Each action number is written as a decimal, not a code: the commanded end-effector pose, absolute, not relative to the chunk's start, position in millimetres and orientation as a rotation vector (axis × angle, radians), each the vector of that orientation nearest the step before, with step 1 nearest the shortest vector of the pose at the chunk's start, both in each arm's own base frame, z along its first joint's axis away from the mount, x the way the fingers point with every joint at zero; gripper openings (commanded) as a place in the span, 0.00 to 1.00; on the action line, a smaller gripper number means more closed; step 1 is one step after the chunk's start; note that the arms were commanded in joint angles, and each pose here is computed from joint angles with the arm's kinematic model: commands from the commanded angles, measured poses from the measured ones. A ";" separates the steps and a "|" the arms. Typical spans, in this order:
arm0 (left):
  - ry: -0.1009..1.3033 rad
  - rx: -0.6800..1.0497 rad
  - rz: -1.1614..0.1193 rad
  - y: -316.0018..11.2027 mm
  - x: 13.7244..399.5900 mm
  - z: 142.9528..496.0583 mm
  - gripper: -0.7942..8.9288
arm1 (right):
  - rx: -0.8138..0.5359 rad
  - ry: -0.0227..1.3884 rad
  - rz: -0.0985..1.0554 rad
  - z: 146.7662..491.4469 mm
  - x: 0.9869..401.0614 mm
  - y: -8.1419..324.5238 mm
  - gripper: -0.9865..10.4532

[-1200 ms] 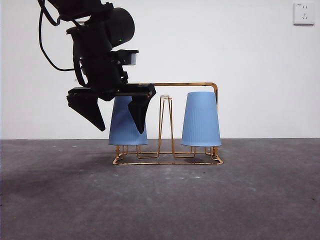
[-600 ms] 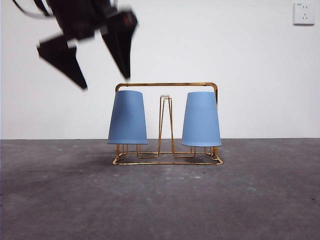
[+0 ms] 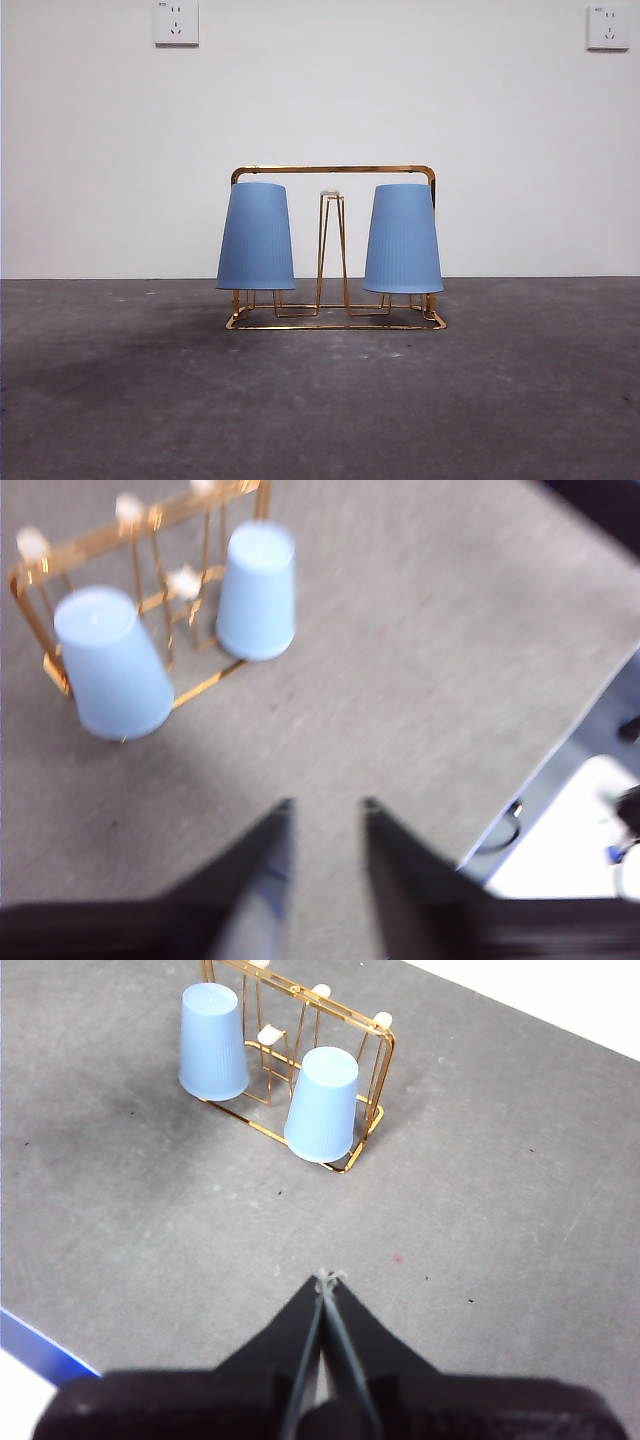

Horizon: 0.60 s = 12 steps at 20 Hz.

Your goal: Pick up cup 1,put cup 1 in the cup rack,pick up cup 2,put cup 2 in the cup rack

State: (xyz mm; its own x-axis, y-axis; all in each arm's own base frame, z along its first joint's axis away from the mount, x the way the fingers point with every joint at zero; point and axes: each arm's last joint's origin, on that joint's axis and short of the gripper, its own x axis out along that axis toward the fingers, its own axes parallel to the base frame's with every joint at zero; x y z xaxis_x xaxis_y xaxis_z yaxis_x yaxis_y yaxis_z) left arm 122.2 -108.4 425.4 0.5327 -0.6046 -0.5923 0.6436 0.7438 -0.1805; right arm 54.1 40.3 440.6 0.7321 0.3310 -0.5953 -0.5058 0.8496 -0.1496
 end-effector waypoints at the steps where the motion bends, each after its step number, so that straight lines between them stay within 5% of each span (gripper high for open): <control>1: 0.659 0.047 -0.760 -101.9 110.7 428.5 0.08 | -0.319 0.620 0.463 437.7 55.0 41.2 0.09; 12: 0.624 0.038 -0.767 -92.5 99.4 433.3 0.08 | -0.322 0.623 0.458 437.5 56.2 42.1 0.09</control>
